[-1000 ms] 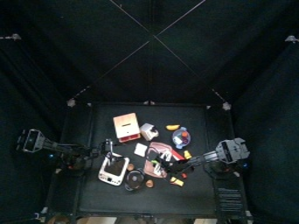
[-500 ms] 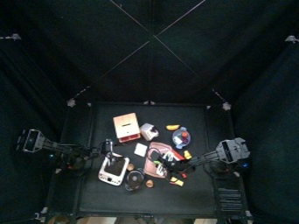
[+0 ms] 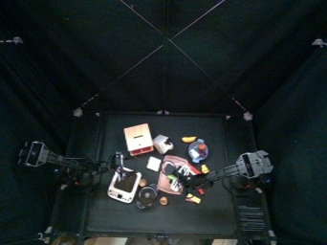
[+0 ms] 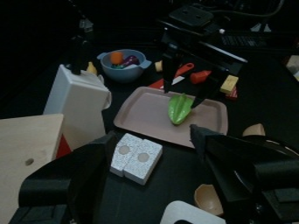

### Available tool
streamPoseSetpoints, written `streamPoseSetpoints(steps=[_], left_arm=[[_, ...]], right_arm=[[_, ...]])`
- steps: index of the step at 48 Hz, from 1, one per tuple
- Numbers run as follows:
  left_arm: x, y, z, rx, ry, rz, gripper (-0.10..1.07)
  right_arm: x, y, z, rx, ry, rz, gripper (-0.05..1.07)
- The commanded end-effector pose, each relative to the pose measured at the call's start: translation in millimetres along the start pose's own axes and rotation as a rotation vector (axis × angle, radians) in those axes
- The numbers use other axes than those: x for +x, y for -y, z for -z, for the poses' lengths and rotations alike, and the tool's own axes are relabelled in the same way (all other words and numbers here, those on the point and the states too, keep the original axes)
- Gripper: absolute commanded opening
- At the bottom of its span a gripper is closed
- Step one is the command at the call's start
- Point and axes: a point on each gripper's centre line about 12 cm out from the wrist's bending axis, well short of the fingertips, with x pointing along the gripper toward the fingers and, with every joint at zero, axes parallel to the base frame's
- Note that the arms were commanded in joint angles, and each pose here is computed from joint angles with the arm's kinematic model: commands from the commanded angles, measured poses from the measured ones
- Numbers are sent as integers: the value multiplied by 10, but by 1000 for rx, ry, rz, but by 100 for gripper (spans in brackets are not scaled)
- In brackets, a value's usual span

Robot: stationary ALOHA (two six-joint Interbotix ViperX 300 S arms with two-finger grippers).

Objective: Place starfruit on plate

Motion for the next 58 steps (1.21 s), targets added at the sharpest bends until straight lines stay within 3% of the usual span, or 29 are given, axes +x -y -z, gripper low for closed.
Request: streamPoseSetpoints(steps=[1, 14, 23, 31, 40, 48, 54, 58], left_arm=[[21, 10, -49, 0, 17, 2, 100], [21, 10, -49, 0, 17, 2, 100], [21, 10, -49, 0, 17, 2, 100], [19, 5, -44, 0, 15, 1, 100], [20, 9, -40, 0, 14, 2, 100], [19, 8, -43, 0, 15, 1, 100], [23, 9, -45, 0, 15, 1, 100], [27, 6, -60, 1, 20, 0, 100]], right_arm=[[-117, -7, -126, 20, 34, -19, 100], [-183, -20, -206, 30, 52, -22, 100], [-507, -17, -447, 72, 119, -58, 100], [-741, 68, -530, 129, 148, -98, 100], [-1062, 283, -604, 269, 152, -178, 99], [-1420, 558, -653, 353, 226, -251, 99], [-1710, 837, -650, 465, 235, -282, 99], [-1937, 1095, -632, 546, 208, -254, 99]])
